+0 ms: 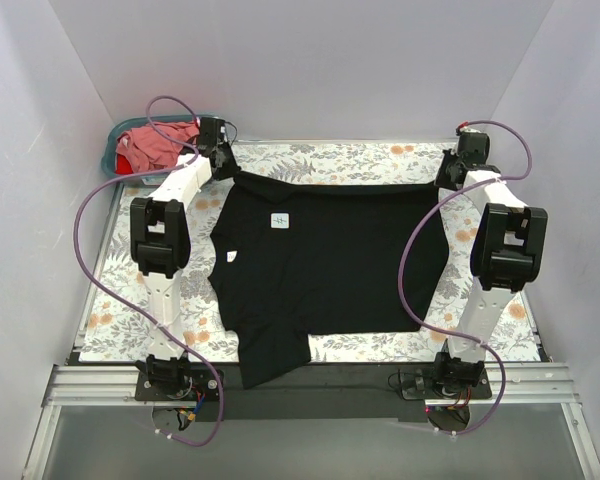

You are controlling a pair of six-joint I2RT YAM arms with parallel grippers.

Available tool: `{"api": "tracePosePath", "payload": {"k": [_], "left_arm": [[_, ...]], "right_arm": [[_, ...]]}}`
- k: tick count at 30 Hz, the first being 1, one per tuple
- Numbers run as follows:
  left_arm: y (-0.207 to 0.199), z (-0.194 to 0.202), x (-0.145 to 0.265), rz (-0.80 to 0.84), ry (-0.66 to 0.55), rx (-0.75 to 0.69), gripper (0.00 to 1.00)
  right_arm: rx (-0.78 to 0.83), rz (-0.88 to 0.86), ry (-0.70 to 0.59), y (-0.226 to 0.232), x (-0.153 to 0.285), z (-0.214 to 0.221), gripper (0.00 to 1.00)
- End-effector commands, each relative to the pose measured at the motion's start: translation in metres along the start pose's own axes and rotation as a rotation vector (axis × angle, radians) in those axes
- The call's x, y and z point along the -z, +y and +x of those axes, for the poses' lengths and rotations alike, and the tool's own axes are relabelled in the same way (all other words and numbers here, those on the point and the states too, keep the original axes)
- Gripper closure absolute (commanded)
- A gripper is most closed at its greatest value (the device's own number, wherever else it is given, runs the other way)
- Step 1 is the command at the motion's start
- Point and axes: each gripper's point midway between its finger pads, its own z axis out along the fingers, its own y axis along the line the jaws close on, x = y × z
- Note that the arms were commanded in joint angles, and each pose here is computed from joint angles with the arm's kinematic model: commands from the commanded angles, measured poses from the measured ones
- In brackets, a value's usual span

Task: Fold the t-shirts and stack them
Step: Flatten the tshirt out

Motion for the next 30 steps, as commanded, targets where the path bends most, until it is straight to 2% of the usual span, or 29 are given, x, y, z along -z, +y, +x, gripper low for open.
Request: {"api": "tracePosePath", "payload": {"k": [1, 4, 7, 11, 12, 14, 15, 16, 18, 19, 21, 22, 23, 24, 25, 26, 27, 30], "left_arm": [[-0.019, -0.047, 0.008, 0.061, -0.134, 0.027, 1.0], [-0.027, -0.058, -0.003, 0.092, -0.174, 0.041, 1.0], [-0.038, -0.07, -0.011, 0.14, -0.215, 0.059, 0.95], [-0.052, -0.091, -0.016, 0.225, -0.255, 0.111, 0.86], [-0.053, -0.092, -0.02, 0.237, -0.25, 0.135, 0.69], [-0.059, -0.102, -0.014, 0.273, -0.261, 0.148, 0.47], [-0.059, -0.103, -0.011, 0.283, -0.261, 0.151, 0.39], [-0.064, -0.112, 0.003, 0.301, -0.279, 0.147, 0.26], [-0.066, -0.109, 0.015, 0.32, -0.27, 0.143, 0.21], [-0.071, -0.119, 0.039, 0.341, -0.296, 0.143, 0.21], [-0.07, -0.1, 0.05, 0.349, -0.246, 0.155, 0.21], [-0.076, -0.103, 0.081, 0.379, -0.263, 0.153, 0.21], [-0.078, -0.093, 0.091, 0.38, -0.243, 0.147, 0.21], [-0.071, -0.064, 0.087, 0.355, -0.178, 0.146, 0.21], [-0.071, -0.054, 0.098, 0.356, -0.162, 0.139, 0.21], [-0.074, -0.048, 0.124, 0.366, -0.162, 0.123, 0.21], [-0.07, -0.01, 0.121, 0.34, -0.087, 0.105, 0.21], [-0.073, 0.049, 0.148, 0.32, 0.009, 0.029, 0.21]], "right_arm": [[-0.037, -0.046, -0.055, 0.011, -0.01, -0.03, 0.99], [-0.056, -0.089, -0.062, 0.019, -0.024, -0.04, 0.94], [-0.069, -0.109, -0.058, 0.023, -0.039, -0.043, 0.87], [-0.087, -0.107, -0.102, 0.023, -0.043, -0.066, 0.59], [-0.088, -0.106, -0.109, 0.023, -0.042, -0.069, 0.54], [-0.091, -0.093, -0.137, 0.021, -0.029, -0.079, 0.42], [-0.086, -0.091, -0.131, 0.021, -0.026, -0.076, 0.41], [-0.076, -0.106, -0.156, 0.024, -0.009, -0.085, 0.4], [-0.085, -0.102, -0.115, 0.023, 0.002, -0.068, 0.4], [-0.092, -0.105, -0.117, 0.024, 0.019, -0.068, 0.4], [-0.117, -0.087, -0.008, 0.02, 0.029, -0.028, 0.42], [-0.12, -0.092, -0.003, 0.023, 0.047, -0.026, 0.43], [-0.122, -0.075, 0.062, 0.021, 0.057, -0.006, 0.44], [-0.119, -0.064, 0.101, 0.02, 0.065, 0.01, 0.44], [-0.117, -0.043, 0.162, 0.016, 0.071, 0.037, 0.44], [-0.097, -0.041, 0.164, 0.02, 0.089, 0.043, 0.44], [-0.079, -0.033, 0.215, 0.019, 0.099, 0.061, 0.44], [-0.038, 0.004, 0.331, 0.017, 0.131, 0.107, 0.45]]}}
